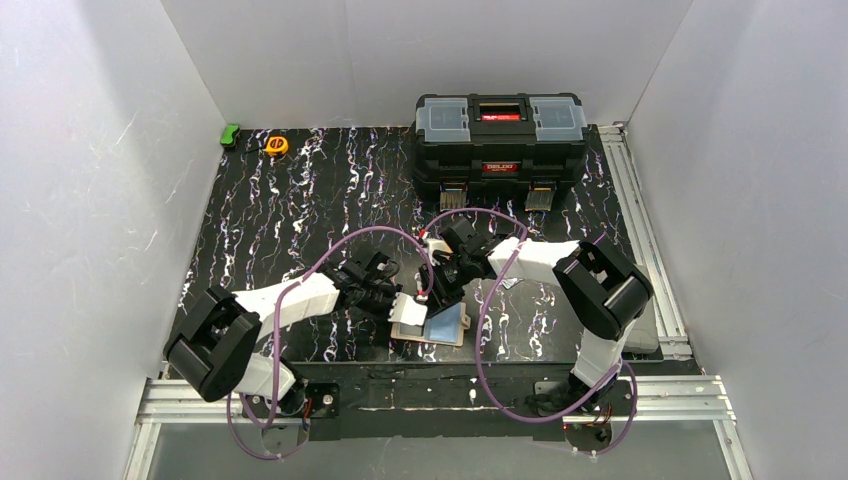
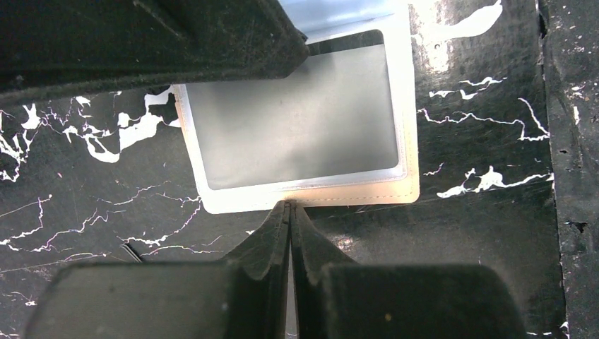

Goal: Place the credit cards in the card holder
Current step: Insert the credit card into the card holder, then pick up the credit card from the center of the board.

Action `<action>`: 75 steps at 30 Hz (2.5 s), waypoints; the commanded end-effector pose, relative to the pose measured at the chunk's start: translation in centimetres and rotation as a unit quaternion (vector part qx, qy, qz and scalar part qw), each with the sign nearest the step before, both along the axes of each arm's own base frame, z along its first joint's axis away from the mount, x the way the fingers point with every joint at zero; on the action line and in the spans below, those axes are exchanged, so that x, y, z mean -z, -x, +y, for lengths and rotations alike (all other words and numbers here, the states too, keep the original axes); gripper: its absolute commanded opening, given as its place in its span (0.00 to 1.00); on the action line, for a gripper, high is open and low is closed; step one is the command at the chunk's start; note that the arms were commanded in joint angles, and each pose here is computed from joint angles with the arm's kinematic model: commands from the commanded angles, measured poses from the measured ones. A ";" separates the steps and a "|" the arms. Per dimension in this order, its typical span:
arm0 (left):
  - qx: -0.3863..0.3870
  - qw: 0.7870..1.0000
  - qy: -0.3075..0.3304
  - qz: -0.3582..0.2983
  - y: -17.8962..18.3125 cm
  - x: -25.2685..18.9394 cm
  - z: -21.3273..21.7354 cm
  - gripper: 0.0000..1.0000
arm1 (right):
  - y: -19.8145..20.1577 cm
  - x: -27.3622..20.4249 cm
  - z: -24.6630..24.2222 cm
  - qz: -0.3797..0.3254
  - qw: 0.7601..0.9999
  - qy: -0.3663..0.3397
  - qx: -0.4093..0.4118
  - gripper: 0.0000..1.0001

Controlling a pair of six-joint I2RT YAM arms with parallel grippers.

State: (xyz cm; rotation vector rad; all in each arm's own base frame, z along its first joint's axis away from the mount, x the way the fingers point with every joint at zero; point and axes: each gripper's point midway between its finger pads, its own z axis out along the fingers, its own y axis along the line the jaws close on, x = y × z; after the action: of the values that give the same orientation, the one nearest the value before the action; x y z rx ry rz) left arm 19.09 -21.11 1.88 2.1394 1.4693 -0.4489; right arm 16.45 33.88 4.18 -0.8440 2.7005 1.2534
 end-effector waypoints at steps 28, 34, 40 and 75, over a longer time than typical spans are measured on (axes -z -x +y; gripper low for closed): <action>-0.210 0.969 0.096 -0.087 -8.2 -16.3 0.9 0.71 | -17.5 -13.1 -7.8 -0.046 0.958 -0.089 0.268 0.98; -0.210 0.964 0.160 0.007 -7.4 -17.6 -0.7 0.98 | -18.3 -8.4 -10.9 -0.114 0.938 0.076 0.319 0.98; -0.192 0.961 0.199 0.018 -8.0 -18.3 -2.2 0.98 | -19.0 -11.0 -12.0 -0.115 0.918 -0.004 0.379 0.98; -0.019 0.976 0.191 -0.103 -13.1 -6.7 -8.4 0.30 | -19.4 1.4 -7.0 -0.085 0.952 0.053 0.290 0.72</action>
State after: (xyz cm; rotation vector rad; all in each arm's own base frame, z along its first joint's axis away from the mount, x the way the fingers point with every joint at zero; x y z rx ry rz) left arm 32.30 -29.43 8.51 1.7852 1.2143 -0.4430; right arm 36.75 26.31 4.21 -0.0703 2.5750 0.8508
